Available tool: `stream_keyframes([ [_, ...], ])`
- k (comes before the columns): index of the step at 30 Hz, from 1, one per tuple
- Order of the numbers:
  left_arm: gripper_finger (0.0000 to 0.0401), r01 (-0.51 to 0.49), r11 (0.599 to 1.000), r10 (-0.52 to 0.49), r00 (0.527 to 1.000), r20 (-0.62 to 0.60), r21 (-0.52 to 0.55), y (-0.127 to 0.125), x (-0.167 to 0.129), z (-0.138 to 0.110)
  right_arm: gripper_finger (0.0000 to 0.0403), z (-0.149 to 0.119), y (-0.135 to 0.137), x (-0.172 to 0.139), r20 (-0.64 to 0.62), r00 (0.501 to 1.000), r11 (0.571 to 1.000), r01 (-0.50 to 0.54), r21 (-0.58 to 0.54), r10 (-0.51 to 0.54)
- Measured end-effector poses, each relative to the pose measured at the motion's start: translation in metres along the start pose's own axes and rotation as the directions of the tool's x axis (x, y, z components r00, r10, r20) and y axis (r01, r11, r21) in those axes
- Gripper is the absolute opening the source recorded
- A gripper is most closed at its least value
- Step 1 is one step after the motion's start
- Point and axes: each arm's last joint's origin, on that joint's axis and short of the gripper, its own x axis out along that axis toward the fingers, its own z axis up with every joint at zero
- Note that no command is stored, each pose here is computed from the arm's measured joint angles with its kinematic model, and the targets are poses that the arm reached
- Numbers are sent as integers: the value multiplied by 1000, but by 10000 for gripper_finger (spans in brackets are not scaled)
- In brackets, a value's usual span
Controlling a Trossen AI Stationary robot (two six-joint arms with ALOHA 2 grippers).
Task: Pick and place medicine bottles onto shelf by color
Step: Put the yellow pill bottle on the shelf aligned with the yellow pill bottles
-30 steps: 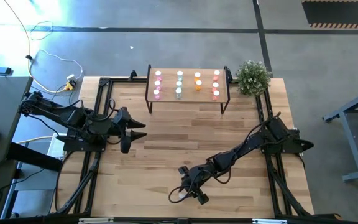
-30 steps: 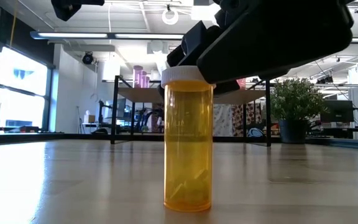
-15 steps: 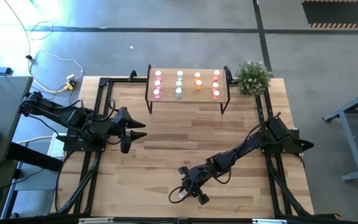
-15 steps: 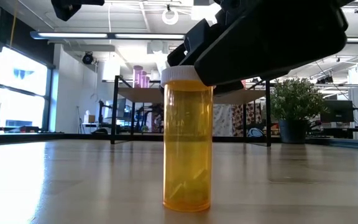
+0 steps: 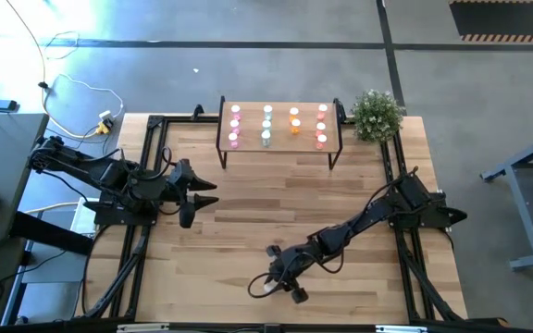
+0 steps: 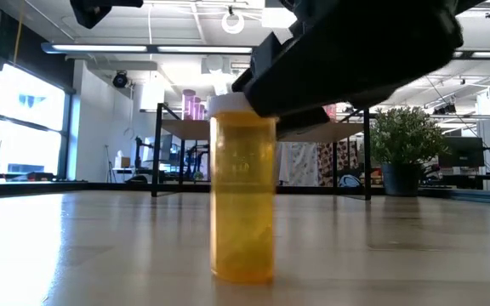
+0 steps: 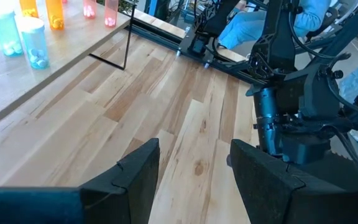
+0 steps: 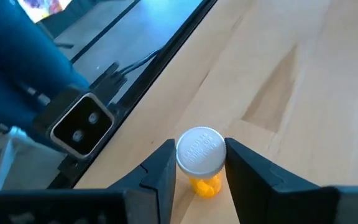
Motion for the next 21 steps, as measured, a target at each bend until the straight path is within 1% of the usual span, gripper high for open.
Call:
stream_keyframes([
  [6, 186, -10, 999, 10, 1000, 4, 39, 2, 1, 1, 112, 9, -1, -3, 75, 994, 997, 78, 29, -80],
  [12, 186, -42, 995, 39, 999, 35, 85, 10, -2, 7, 112, 21, -7, -15, 119, 969, 973, 205, 103, -216],
  [16, 186, -69, 992, 62, 996, 70, 106, 17, -7, 12, 112, 29, -14, -23, 147, 935, 936, 294, 192, -324],
  [21, 186, -93, 989, 81, 991, 110, 113, 25, -13, 17, 112, 37, -21, -32, 179, 869, 863, 394, 317, -462],
])
